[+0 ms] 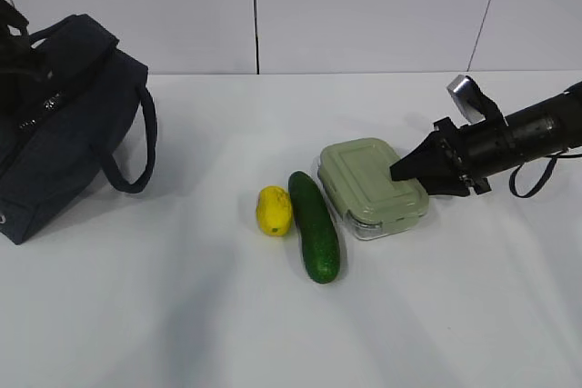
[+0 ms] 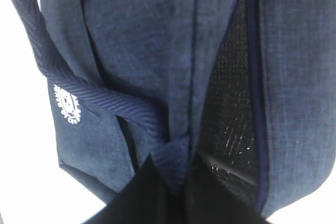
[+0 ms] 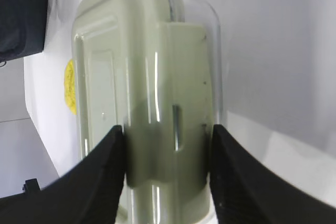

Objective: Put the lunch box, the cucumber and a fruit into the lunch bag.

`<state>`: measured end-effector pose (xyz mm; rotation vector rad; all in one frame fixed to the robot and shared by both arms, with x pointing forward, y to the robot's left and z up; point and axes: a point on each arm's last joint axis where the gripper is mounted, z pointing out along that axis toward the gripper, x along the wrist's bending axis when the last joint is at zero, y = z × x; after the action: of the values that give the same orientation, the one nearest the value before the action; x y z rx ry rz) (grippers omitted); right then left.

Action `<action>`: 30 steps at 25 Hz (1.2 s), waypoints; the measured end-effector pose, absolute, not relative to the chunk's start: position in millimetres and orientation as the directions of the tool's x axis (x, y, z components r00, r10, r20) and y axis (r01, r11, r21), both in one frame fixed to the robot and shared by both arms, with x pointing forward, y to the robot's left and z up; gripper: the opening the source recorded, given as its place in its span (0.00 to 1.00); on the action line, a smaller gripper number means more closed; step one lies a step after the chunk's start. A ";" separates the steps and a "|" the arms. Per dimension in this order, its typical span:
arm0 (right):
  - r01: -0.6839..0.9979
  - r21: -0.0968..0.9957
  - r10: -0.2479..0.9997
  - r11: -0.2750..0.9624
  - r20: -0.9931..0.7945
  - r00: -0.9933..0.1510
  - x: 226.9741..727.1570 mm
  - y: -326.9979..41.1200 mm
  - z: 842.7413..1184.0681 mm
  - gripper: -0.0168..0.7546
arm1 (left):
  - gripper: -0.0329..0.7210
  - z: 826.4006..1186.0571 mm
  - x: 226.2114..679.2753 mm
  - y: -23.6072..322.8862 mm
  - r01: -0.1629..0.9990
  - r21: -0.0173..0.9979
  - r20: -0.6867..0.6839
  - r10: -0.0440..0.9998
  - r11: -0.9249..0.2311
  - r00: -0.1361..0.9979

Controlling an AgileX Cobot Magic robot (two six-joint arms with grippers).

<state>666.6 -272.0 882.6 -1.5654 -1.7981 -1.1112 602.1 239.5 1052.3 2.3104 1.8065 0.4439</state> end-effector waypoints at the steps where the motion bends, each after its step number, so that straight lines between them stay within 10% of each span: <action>1: 0.968 0.250 0.556 -0.002 0.805 -0.207 667.0 -272.1 882.6 0.50 | 0.04 1052.3 602.1 239.5 0.915 0.317 0.125 0.968 -0.249 0.219; 30: 0.917 0.397 0.492 -0.047 0.808 -0.324 681.2 -226.3 960.0 0.50 | 0.03 1052.1 601.6 239.5 0.917 0.311 0.127 0.967 -0.250 0.221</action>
<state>681.2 -226.3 960.0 -1.4886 -1.8099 -1.3388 601.6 239.5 1052.1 2.3160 1.8088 0.4412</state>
